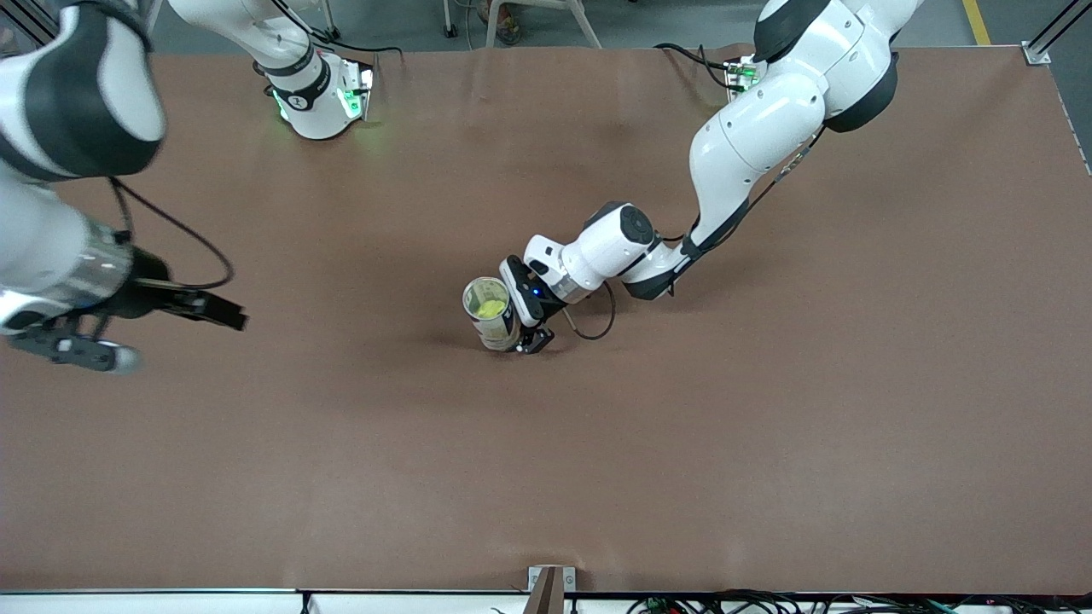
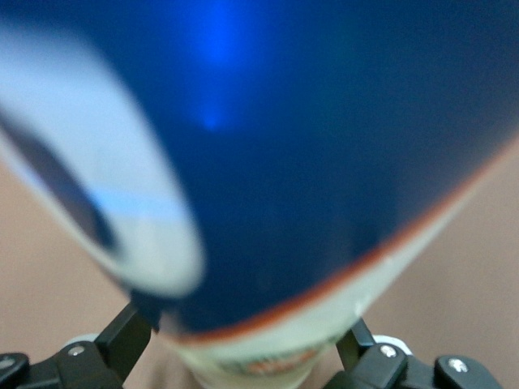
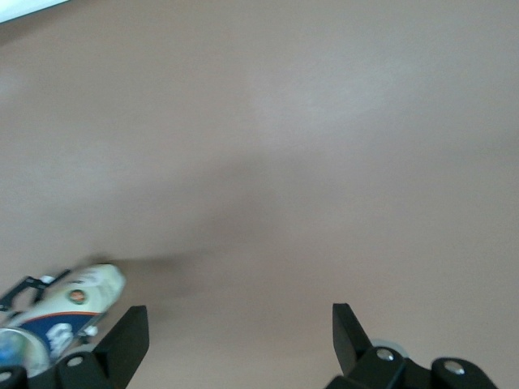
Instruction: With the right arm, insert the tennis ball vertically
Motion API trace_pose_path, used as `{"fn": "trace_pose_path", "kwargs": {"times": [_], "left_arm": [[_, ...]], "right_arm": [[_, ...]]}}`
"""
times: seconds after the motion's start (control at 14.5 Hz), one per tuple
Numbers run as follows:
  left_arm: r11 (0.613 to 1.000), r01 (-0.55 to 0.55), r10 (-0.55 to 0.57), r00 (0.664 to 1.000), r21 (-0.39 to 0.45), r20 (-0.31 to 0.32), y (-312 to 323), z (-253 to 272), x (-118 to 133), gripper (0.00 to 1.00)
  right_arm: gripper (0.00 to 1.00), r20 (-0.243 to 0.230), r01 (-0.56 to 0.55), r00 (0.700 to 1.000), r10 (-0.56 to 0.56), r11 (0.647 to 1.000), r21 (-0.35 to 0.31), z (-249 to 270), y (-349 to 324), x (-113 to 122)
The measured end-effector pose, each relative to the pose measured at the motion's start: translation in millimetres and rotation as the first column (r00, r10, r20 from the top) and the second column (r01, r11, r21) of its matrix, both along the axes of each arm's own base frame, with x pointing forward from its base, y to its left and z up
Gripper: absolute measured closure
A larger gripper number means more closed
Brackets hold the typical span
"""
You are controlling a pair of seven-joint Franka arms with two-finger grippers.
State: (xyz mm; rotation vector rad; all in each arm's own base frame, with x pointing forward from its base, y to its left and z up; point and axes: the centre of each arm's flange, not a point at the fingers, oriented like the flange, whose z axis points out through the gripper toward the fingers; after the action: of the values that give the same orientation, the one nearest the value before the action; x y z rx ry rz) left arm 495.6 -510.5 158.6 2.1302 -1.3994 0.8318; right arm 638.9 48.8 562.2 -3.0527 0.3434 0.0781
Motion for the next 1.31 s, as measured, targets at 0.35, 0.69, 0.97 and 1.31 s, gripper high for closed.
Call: {"fn": "trace_pose_path", "kwargs": {"times": [0.35, 0.69, 0.97, 1.31], "left_arm": [[0.995, 0.023, -0.017, 0.998, 0.1, -0.061, 12, -1, 14, 0.0], [0.967, 0.036, 0.006, 0.987, 0.254, -0.162, 40, 29, 43, 0.0], [0.918, -0.026, 0.145, 0.951, 0.397, -0.275, 69, 75, 66, 0.0], [0.809, -0.265, 0.475, 0.819, 0.524, -0.32, 109, 158, 89, 0.0]], "right_arm": [[0.0, 0.047, -0.151, 0.987, 0.155, 0.986, -0.065, 35, -81, -16], [0.0, 0.077, -0.194, 0.976, 0.204, 0.974, -0.116, 50, -112, -26], [0.0, 0.082, -0.209, 0.972, 0.22, 0.97, -0.126, 55, -101, -34], [0.0, 0.111, -0.205, 0.969, 0.221, 0.969, -0.137, 55, -101, -53]]}}
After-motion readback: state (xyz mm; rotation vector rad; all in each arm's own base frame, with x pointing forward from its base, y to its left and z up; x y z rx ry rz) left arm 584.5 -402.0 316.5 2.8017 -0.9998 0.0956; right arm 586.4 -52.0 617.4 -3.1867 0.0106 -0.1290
